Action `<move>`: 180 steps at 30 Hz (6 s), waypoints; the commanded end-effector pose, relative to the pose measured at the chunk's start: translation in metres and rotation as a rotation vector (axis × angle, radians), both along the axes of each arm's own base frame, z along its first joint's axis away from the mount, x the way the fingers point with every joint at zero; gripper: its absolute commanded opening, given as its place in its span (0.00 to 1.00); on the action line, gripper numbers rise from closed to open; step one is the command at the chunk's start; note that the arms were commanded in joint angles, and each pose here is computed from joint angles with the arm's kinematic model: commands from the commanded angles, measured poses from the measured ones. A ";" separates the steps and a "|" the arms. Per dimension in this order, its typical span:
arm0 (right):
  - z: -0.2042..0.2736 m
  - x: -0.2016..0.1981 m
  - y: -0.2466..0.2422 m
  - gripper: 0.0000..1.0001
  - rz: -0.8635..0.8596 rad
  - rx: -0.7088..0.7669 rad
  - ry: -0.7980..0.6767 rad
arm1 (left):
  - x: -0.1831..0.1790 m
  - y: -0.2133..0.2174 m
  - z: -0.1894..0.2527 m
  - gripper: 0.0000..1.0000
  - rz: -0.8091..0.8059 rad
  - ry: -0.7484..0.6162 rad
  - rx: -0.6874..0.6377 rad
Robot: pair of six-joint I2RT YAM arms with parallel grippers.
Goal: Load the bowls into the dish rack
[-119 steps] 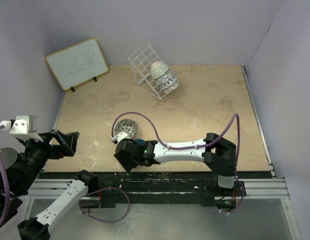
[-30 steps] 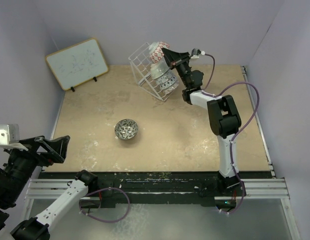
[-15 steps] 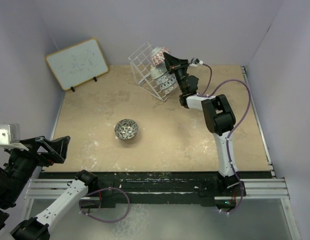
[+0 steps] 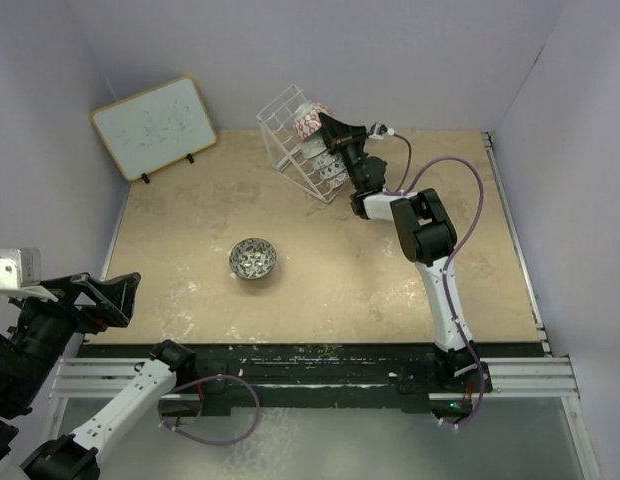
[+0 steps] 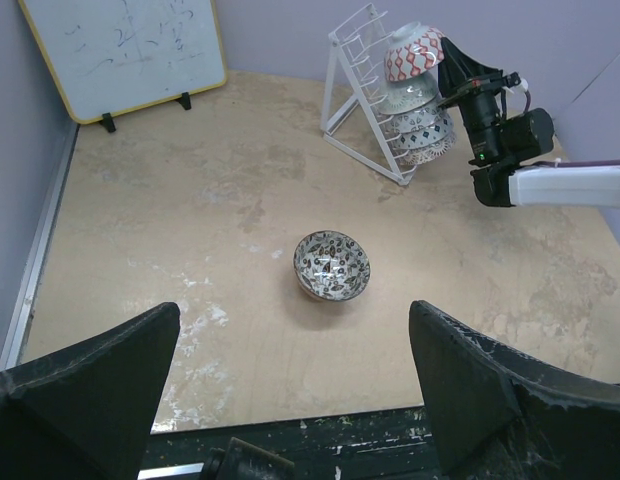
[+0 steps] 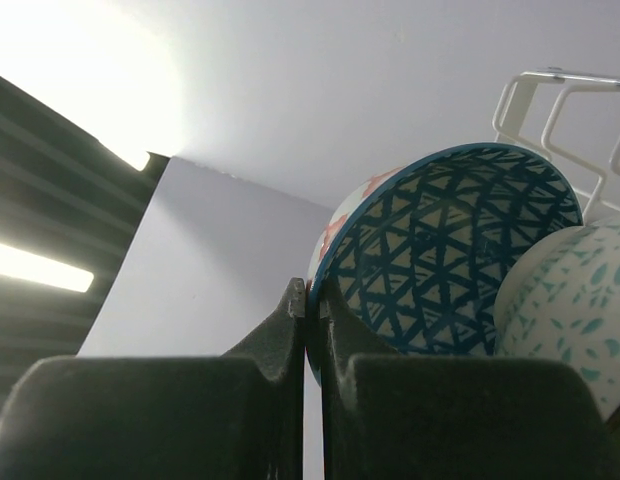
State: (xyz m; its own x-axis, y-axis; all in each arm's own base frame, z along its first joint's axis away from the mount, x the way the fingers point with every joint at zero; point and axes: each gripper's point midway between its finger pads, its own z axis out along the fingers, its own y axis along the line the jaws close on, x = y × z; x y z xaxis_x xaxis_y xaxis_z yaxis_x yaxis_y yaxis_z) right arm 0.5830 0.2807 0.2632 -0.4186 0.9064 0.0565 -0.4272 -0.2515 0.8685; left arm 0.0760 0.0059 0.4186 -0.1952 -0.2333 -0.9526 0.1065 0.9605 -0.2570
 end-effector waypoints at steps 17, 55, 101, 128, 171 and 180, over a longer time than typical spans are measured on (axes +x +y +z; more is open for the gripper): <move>0.035 0.008 0.004 0.00 0.005 0.039 -0.087 | -0.003 0.004 0.003 0.99 0.020 -0.010 -0.012; -0.010 0.034 0.003 0.43 -0.142 -0.274 0.316 | -0.004 0.005 0.005 0.99 0.020 -0.018 -0.014; 0.021 -0.046 -0.035 0.47 -0.205 -0.502 0.325 | 0.000 0.004 0.002 0.99 0.024 -0.004 -0.007; -0.084 -0.362 0.179 0.69 0.519 -1.855 -0.361 | 0.003 0.001 -0.001 0.99 0.021 -0.012 -0.027; -0.174 -0.329 0.202 0.37 0.454 -2.205 -0.457 | 0.003 0.006 0.000 0.99 0.049 0.002 -0.016; -0.182 -0.325 0.198 0.33 0.459 -2.228 -0.445 | 0.002 0.006 -0.003 0.99 0.050 0.007 -0.017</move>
State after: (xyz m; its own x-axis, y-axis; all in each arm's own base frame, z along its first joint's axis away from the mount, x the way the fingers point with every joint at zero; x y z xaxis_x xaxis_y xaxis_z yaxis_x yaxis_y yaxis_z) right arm 0.2456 0.4731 0.0596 -0.2639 -0.7424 -0.6158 -0.8354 0.4951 -0.2389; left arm 0.0716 0.0133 0.4098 -0.2003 -0.2517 -0.9469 0.0672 0.9606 -0.2696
